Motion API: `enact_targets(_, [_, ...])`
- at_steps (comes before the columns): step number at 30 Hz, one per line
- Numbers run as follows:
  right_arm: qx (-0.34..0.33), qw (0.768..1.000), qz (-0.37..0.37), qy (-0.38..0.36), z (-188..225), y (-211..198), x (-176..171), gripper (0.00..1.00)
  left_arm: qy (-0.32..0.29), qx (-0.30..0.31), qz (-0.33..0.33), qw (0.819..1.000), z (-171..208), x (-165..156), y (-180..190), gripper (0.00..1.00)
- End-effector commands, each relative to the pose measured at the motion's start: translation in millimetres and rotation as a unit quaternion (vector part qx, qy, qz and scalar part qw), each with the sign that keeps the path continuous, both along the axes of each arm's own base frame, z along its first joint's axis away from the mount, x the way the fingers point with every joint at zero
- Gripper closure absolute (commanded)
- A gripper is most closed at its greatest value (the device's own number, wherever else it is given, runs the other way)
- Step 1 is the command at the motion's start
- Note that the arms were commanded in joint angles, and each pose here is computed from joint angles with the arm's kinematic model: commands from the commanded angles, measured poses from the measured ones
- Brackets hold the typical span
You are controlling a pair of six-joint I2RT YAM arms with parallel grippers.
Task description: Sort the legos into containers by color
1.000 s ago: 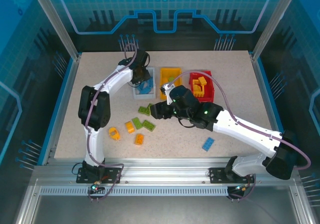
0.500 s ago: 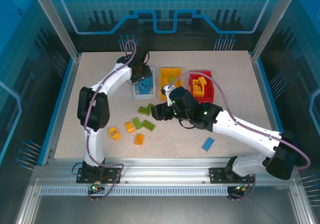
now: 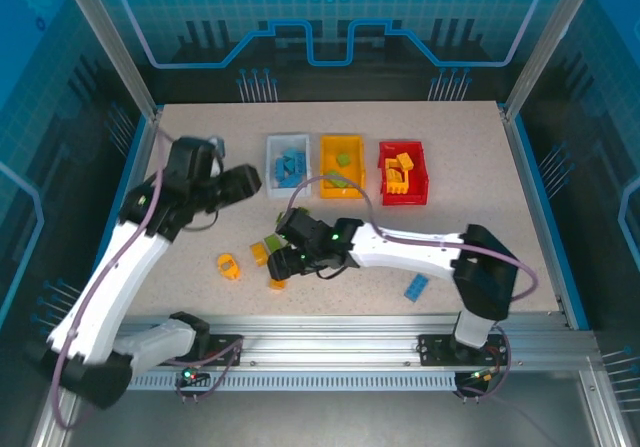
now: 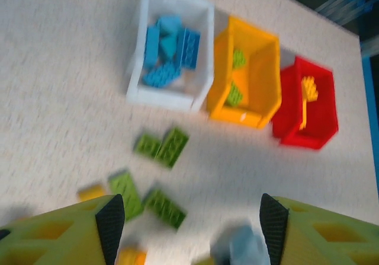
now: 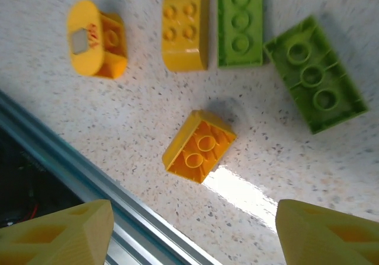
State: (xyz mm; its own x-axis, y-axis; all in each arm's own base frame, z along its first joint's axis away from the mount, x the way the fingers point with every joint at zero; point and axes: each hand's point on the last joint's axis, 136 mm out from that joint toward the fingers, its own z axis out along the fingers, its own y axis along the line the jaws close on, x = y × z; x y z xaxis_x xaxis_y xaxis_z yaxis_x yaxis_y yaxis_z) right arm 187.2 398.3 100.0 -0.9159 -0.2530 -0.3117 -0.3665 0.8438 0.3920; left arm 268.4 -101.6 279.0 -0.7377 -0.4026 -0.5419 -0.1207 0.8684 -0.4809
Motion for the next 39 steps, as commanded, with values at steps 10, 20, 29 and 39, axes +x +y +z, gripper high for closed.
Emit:
enact_targets(10, [-0.063, 0.967, -0.135, 0.208, -49, 18, -10, 0.23, 0.096, -0.039, -0.034, 0.994, -40, -125, 16, 0.37])
enact_targets(20, [-0.072, 0.958, -0.161, 0.228, -68, 24, -8, 0.28, 0.077, -0.046, -0.035, 0.995, -24, -125, 16, 0.37])
enact_targets(29, [-0.070, 0.957, -0.172, 0.223, -77, 30, 0, 0.47, 0.065, -0.056, -0.040, 0.995, -21, -124, 13, 0.38])
enact_targets(39, [-0.071, 0.973, -0.159, 0.153, -50, 20, 17, 0.70, 0.056, -0.087, -0.058, 0.993, -21, -117, -1, 0.38])
